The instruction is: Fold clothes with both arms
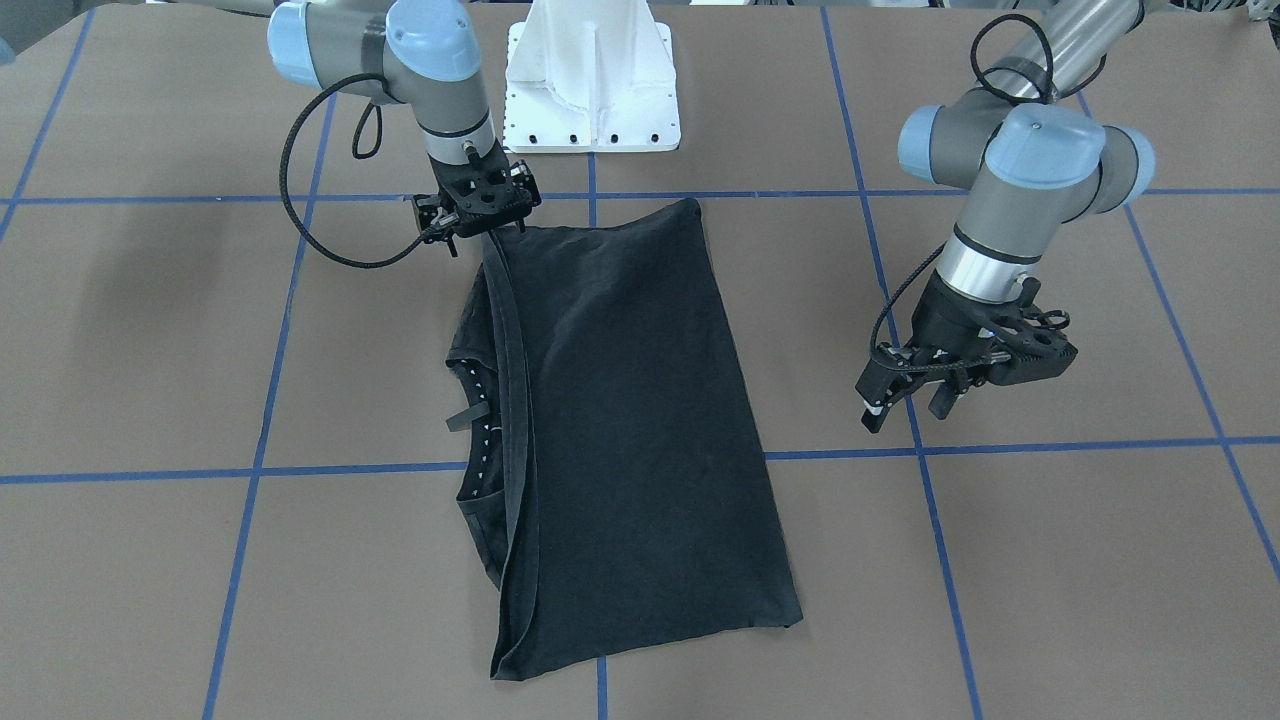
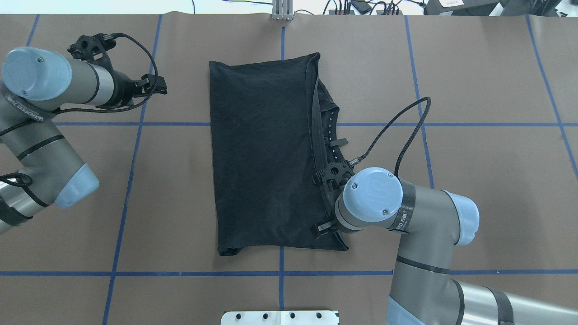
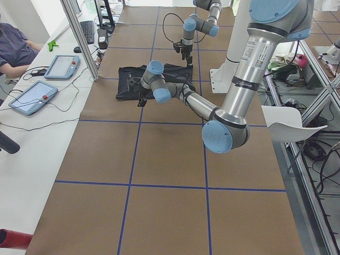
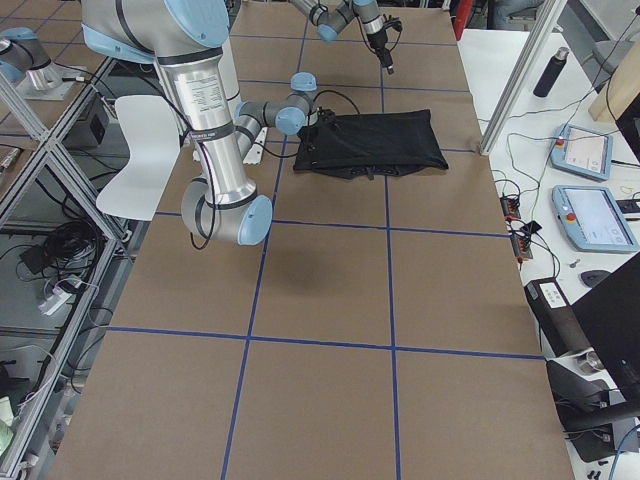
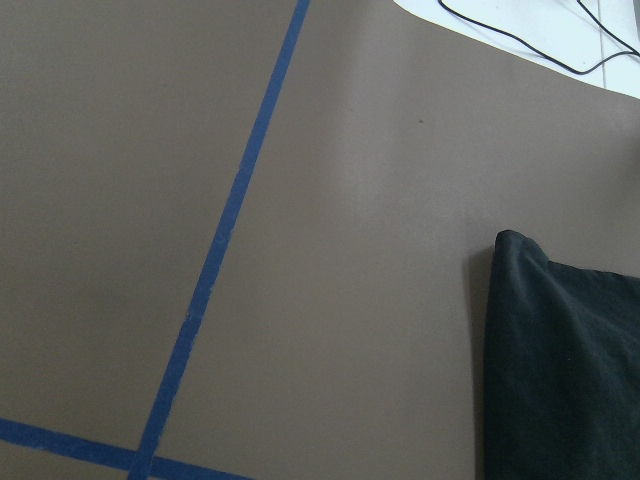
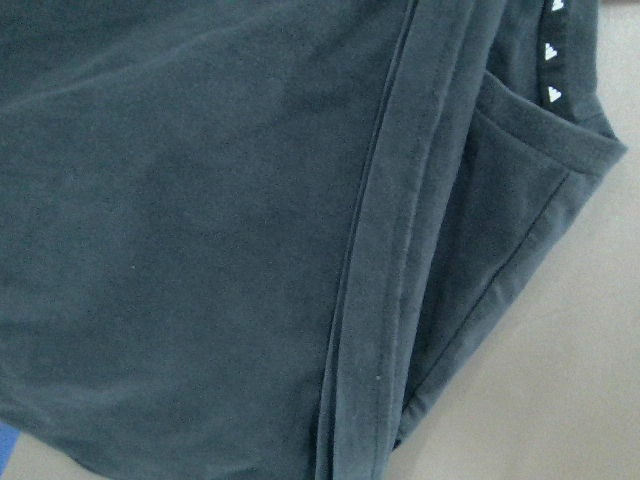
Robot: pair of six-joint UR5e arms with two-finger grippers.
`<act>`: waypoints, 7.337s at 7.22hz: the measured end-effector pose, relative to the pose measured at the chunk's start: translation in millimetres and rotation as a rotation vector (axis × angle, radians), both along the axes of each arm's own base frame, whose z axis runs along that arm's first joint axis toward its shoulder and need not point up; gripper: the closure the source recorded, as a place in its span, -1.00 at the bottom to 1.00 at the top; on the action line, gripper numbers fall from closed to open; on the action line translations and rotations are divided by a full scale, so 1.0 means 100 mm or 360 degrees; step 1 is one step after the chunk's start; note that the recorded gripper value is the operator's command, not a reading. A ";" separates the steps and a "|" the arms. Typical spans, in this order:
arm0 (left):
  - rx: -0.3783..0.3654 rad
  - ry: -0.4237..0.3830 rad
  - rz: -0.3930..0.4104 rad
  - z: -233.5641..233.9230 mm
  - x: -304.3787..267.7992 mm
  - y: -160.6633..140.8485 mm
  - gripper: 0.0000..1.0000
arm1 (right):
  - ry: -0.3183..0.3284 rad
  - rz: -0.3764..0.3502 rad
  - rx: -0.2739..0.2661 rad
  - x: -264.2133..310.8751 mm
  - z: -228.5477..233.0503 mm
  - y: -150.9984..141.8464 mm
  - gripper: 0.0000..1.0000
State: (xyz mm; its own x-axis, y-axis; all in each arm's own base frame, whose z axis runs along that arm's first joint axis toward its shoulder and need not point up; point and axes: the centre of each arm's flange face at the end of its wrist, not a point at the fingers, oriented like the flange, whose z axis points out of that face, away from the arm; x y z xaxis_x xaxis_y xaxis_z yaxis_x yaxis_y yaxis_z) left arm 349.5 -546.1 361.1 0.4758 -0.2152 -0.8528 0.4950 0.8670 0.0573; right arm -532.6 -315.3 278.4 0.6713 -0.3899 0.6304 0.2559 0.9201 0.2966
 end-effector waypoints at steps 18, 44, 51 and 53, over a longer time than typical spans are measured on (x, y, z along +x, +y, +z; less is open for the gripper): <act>0.0005 0.0008 0.0012 -0.06 0.07 -0.01 -1.00 | 0.0077 0.0067 -0.0241 0.54 0.24 -0.53 -0.95; 0.0008 0.0008 0.0018 -0.06 0.08 -0.02 -1.00 | 0.0229 0.0053 -0.0143 -0.28 -0.13 -1.48 -0.98; 0.0003 0.0022 0.0028 -0.10 0.10 -0.01 -1.00 | 0.0289 0.0043 -0.0166 -0.29 0.12 -1.48 -0.98; 0.0006 0.0025 0.0028 -0.11 0.10 -0.01 -1.00 | 0.0293 0.0046 -0.0174 -0.25 0.18 -1.52 -0.98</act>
